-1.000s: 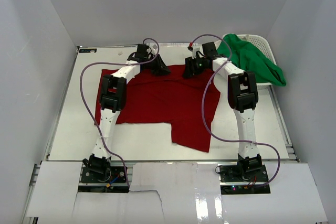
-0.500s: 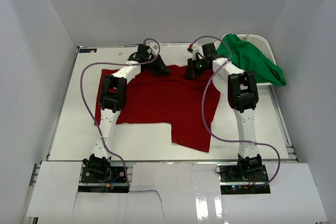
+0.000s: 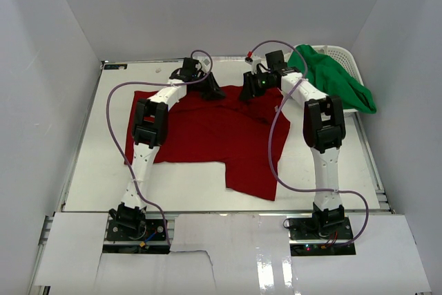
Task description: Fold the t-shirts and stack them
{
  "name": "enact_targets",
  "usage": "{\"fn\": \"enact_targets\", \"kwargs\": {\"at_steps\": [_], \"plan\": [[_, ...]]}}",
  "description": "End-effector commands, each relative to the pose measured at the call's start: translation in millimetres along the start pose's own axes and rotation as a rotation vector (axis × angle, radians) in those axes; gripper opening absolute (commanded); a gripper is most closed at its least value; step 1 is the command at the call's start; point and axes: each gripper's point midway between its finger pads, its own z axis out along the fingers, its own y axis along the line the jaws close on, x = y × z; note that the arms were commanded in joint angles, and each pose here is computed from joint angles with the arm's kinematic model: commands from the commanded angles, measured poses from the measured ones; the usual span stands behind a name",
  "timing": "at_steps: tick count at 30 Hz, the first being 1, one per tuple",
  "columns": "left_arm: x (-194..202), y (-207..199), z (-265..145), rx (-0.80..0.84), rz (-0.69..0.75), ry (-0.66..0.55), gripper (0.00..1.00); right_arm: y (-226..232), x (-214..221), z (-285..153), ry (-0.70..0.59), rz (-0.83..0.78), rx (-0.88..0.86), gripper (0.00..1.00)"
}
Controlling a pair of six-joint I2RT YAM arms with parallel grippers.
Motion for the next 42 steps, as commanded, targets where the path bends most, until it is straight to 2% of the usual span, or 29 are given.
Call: {"fn": "enact_targets", "kwargs": {"at_steps": [1, 8, 13, 21, 28, 31, 32, 34, 35, 36, 37, 39, 42], "plan": [[29, 30, 14, -0.115, -0.014, 0.069, 0.35, 16, -3, -9, 0.008, 0.013, -0.032, 0.38], [30, 31, 13, -0.125, -0.012, 0.076, 0.35, 28, 13, -9, 0.034, 0.073, -0.070, 0.34], [31, 31, 12, -0.127, -0.013, 0.079, 0.35, 42, 22, -13, 0.029, 0.090, -0.110, 0.40], [32, 33, 12, -0.131, -0.014, 0.084, 0.35, 85, 40, -16, 0.052, 0.161, -0.253, 0.40], [36, 35, 12, -0.134, -0.018, 0.095, 0.35, 112, 42, -17, 0.016, 0.156, -0.334, 0.41], [37, 35, 11, -0.134, -0.017, 0.098, 0.35, 106, 40, -22, -0.010, 0.103, -0.235, 0.44], [37, 34, 10, -0.134, -0.015, 0.098, 0.35, 99, 34, -25, -0.030, 0.036, -0.127, 0.47], [36, 35, 9, -0.141, -0.013, 0.095, 0.35, 88, 39, -27, -0.022, -0.027, -0.001, 0.48], [36, 35, 9, -0.142, -0.011, 0.095, 0.35, 72, 42, -29, -0.008, -0.074, 0.119, 0.48], [36, 35, 8, -0.146, -0.011, 0.092, 0.35, 77, 40, -32, -0.014, -0.105, 0.166, 0.48], [36, 35, 8, -0.147, -0.010, 0.091, 0.35, 69, 49, -34, -0.001, -0.105, 0.239, 0.48], [36, 35, 8, -0.149, -0.013, 0.091, 0.35, 74, 47, -38, -0.034, -0.103, 0.262, 0.48], [39, 36, 9, -0.152, -0.015, 0.097, 0.35, 75, 59, -41, -0.058, -0.004, 0.287, 0.49]]}}
